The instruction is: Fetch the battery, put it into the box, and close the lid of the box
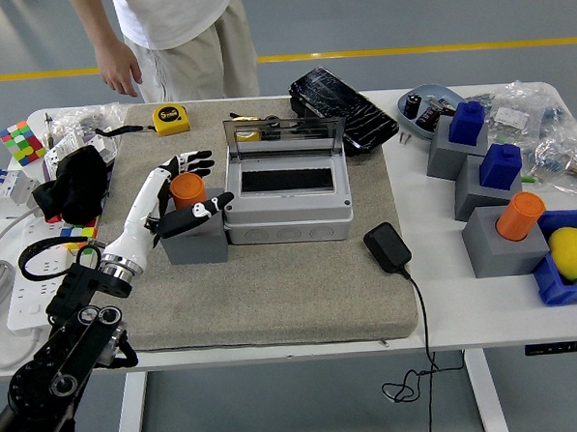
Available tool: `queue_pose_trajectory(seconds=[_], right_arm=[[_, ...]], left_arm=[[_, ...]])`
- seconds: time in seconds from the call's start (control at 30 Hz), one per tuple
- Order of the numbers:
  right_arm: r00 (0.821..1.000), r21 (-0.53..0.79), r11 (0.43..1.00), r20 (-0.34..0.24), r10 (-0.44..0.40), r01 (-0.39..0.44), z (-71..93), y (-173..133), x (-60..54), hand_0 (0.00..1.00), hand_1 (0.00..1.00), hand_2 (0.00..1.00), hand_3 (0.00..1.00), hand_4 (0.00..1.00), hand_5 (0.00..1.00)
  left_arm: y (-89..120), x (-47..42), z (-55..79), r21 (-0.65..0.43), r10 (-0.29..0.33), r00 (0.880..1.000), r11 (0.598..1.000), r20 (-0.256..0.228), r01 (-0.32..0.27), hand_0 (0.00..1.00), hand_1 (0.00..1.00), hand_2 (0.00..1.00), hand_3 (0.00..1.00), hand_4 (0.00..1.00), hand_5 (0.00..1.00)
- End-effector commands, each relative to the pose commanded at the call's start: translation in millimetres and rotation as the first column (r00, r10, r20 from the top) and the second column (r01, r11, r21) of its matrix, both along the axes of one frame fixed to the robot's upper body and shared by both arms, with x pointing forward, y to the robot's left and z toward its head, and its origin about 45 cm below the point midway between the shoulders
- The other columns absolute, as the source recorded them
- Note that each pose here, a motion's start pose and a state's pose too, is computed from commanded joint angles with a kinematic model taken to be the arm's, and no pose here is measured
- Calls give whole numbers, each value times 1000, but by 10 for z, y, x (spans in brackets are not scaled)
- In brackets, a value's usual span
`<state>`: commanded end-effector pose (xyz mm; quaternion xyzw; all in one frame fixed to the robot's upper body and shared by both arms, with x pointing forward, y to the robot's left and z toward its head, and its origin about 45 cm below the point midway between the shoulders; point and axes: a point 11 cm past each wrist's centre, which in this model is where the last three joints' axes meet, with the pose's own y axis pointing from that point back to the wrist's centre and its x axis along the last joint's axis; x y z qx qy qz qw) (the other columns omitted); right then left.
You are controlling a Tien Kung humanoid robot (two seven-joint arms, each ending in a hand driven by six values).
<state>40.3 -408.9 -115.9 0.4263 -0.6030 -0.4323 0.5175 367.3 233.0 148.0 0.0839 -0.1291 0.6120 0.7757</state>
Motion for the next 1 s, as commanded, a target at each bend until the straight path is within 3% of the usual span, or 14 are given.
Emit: queue_pose_trajectory(seconds=[0.03, 0.2, 0.23, 0.4, 0.43, 0.8, 0.83, 1.0], right_arm=[[1000, 0, 1000, 1, 0, 0, 0, 0, 3, 651, 649, 676, 593, 998, 546], [1000, -1, 1000, 0, 1, -1, 2, -4, 5, 651, 649, 676, 593, 998, 546], [1000, -2, 1000, 0, 2, -2, 2, -6, 6, 651, 649, 676, 593, 998, 545], [1000, -2, 1000, 1, 4, -4, 3, -4, 12, 651, 649, 676, 593, 998, 545], [1000, -1, 1000, 1, 4, -4, 2, -2, 13, 651, 649, 676, 593, 998, 545], [1000, -3, 1000, -1, 6, -6, 4, -8, 15, 651, 649, 676, 594, 998, 546], [1000, -3, 1000, -1, 6, -6, 4, -8, 16, 651, 649, 676, 594, 998, 545], [1000, -3, 1000, 1, 10, -10, 6, -8, 28, 651, 649, 676, 594, 998, 545]], left_arm=[[-8, 1, -1, -2, 0, 1000, 1000, 4, 0, 670, 692, 679, 717, 998, 105], [-30, 20, 20, -23, 12, 1000, 1000, 28, -11, 670, 692, 679, 717, 998, 105], [-32, 26, 18, -30, 14, 999, 999, 30, -13, 624, 658, 649, 706, 998, 47], [-31, 26, -22, -53, 28, 999, 998, 28, -26, 624, 658, 649, 706, 998, 47], [-30, 23, -29, -60, 32, 999, 998, 27, -30, 549, 613, 615, 692, 998, 17], [16, 47, -39, -130, 73, 997, 989, 27, -69, 514, 597, 571, 677, 998, 2], [16, 47, -41, -137, 75, 997, 988, 26, -71, 391, 486, 485, 602, 998, 2], [13, 48, -57, -156, 79, 997, 985, 20, -75, 391, 486, 485, 602, 998, 2]])
